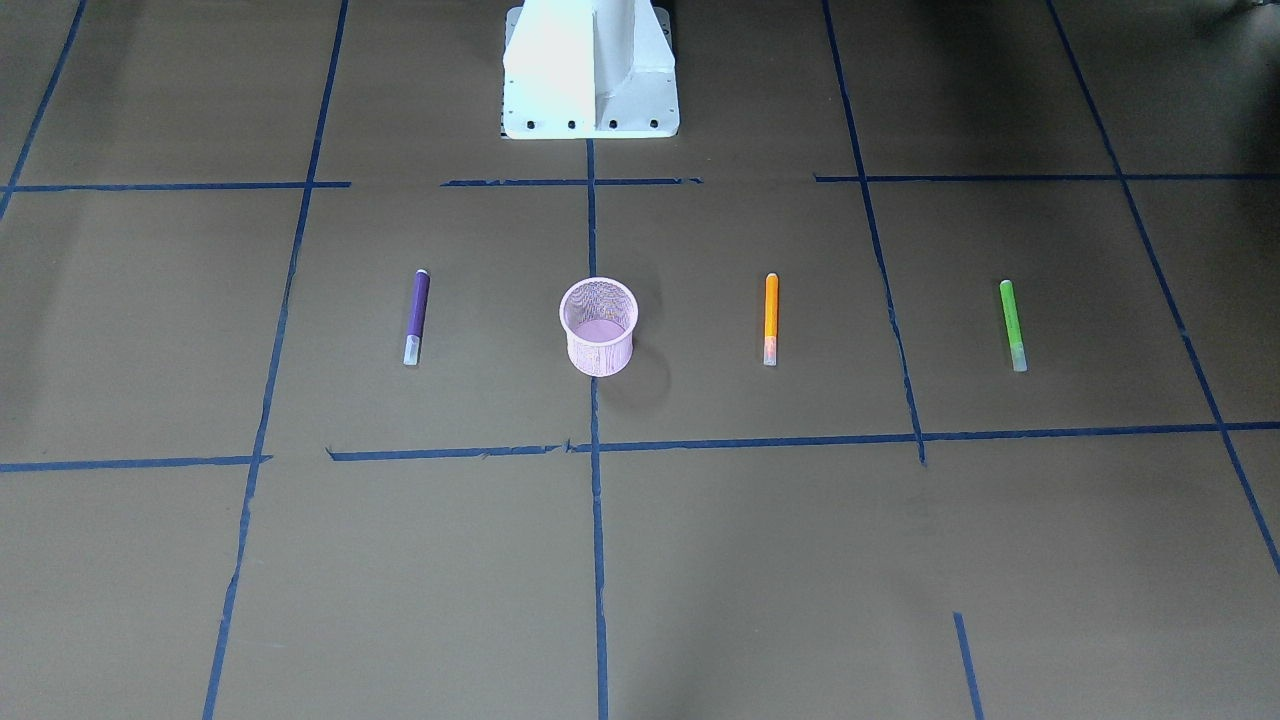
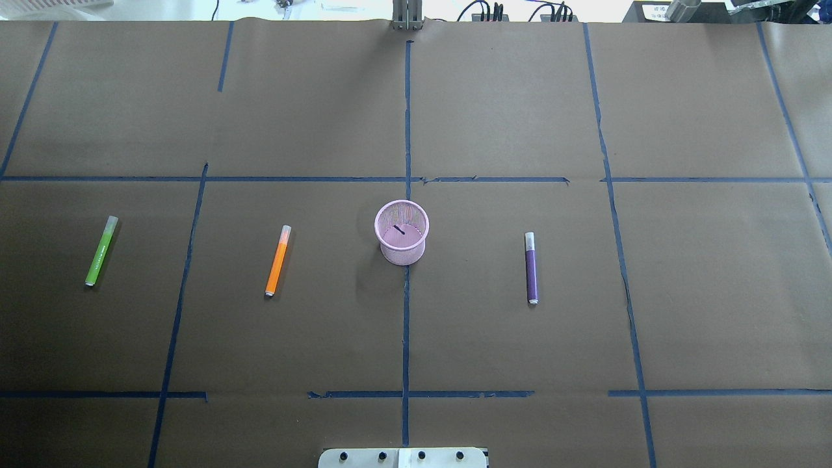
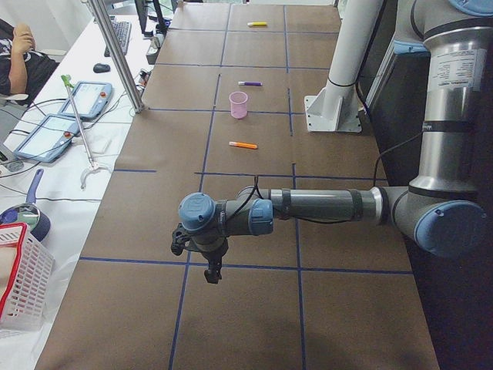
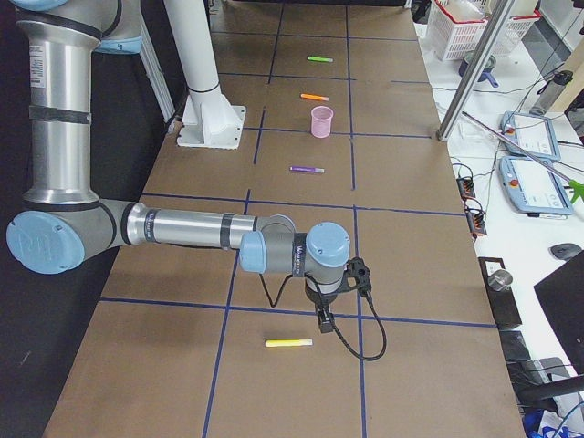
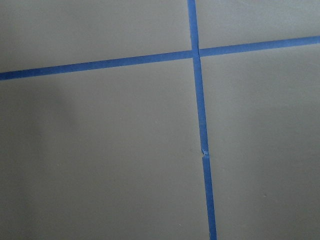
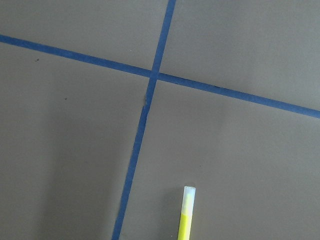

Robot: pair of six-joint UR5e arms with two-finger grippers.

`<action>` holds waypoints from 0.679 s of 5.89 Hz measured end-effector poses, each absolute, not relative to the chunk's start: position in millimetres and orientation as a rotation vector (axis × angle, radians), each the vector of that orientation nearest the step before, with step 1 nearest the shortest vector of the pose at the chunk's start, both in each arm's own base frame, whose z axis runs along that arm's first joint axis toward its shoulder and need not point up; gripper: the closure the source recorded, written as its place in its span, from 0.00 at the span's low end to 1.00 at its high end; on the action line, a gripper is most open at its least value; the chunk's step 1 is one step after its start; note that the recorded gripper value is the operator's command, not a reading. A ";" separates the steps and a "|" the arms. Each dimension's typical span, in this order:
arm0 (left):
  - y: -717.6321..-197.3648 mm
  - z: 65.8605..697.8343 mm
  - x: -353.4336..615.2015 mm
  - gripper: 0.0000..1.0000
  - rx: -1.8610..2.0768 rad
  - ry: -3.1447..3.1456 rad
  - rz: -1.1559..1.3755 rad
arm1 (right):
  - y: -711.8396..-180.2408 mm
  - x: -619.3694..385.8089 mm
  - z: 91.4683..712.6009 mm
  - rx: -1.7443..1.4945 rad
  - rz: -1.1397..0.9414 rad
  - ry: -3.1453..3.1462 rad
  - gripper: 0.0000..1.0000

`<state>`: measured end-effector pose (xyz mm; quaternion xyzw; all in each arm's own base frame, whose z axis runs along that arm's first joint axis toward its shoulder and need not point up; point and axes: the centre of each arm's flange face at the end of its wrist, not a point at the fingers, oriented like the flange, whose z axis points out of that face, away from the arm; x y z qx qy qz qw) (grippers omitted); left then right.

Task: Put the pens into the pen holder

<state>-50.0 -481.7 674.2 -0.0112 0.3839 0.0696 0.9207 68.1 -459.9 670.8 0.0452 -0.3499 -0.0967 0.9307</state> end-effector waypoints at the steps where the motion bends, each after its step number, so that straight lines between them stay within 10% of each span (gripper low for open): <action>1: -482.7 671.8 -49.6 0.00 -0.020 0.790 0.142 | -458.0 63.1 673.7 0.076 -0.188 -0.716 0.00; 4: -487.4 662.7 -43.3 0.00 -0.003 0.791 0.157 | -420.3 37.0 734.1 0.036 -0.234 -0.715 0.00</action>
